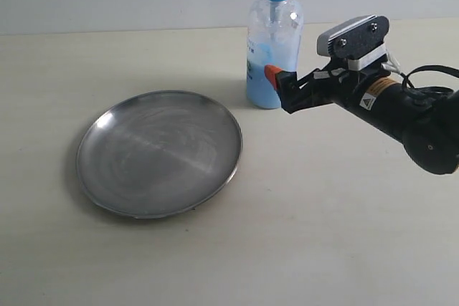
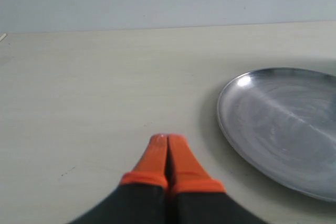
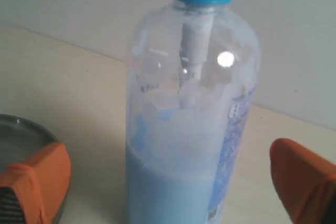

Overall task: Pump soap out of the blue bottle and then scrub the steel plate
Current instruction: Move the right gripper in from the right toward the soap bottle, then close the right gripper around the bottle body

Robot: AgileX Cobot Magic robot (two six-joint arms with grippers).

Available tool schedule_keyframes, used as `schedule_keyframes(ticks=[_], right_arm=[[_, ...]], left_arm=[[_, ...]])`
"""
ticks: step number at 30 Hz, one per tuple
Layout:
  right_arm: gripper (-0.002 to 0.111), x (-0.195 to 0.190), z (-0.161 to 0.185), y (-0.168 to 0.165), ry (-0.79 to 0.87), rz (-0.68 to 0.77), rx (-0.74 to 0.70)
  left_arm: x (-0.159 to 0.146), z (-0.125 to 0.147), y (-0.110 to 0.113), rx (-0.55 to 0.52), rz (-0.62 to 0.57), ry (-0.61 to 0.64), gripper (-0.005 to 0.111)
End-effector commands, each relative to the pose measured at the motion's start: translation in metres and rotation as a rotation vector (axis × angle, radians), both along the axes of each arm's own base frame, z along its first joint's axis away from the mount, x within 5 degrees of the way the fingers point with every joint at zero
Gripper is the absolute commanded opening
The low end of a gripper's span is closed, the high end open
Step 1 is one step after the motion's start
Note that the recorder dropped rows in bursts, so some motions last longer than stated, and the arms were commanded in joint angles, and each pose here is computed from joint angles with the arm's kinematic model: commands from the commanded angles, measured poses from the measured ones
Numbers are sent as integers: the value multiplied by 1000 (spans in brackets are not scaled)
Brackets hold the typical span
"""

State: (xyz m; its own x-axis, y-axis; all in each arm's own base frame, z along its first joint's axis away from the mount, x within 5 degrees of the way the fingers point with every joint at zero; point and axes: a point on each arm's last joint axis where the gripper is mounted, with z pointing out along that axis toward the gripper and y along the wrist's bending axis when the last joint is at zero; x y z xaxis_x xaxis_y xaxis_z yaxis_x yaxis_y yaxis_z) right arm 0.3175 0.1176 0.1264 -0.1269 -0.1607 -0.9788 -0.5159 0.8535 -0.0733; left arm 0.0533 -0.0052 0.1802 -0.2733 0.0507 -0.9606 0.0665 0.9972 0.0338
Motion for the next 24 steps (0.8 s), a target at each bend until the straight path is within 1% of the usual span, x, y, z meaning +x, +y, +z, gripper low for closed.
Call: schedule_keyframes(ticks=[1,4,7,9,11,19,24], right_arm=[[105,10,9,5,-22,14,29],[105,20,12,8,-22,8,17],[105,31,11,11,3,-1,53],[105,36,10,15,8,19,64],[105,43,8,19,12,38,53],[105,67,-1,33,21,37,35],[105,77,-7,32,64,-48,64]], left_arm=[[0,1,0,-6,-2,-15,0],[0,1,0,-6,-2,-15,0],[0,1,0,-6,-2,-15,0],[0,1,0,-6,-2,-15,0],[0,1,0,-6,-2,-15,0],[0,1,0,-6,-2,-15,0],[0,1,0,-6,-2,-15,0]])
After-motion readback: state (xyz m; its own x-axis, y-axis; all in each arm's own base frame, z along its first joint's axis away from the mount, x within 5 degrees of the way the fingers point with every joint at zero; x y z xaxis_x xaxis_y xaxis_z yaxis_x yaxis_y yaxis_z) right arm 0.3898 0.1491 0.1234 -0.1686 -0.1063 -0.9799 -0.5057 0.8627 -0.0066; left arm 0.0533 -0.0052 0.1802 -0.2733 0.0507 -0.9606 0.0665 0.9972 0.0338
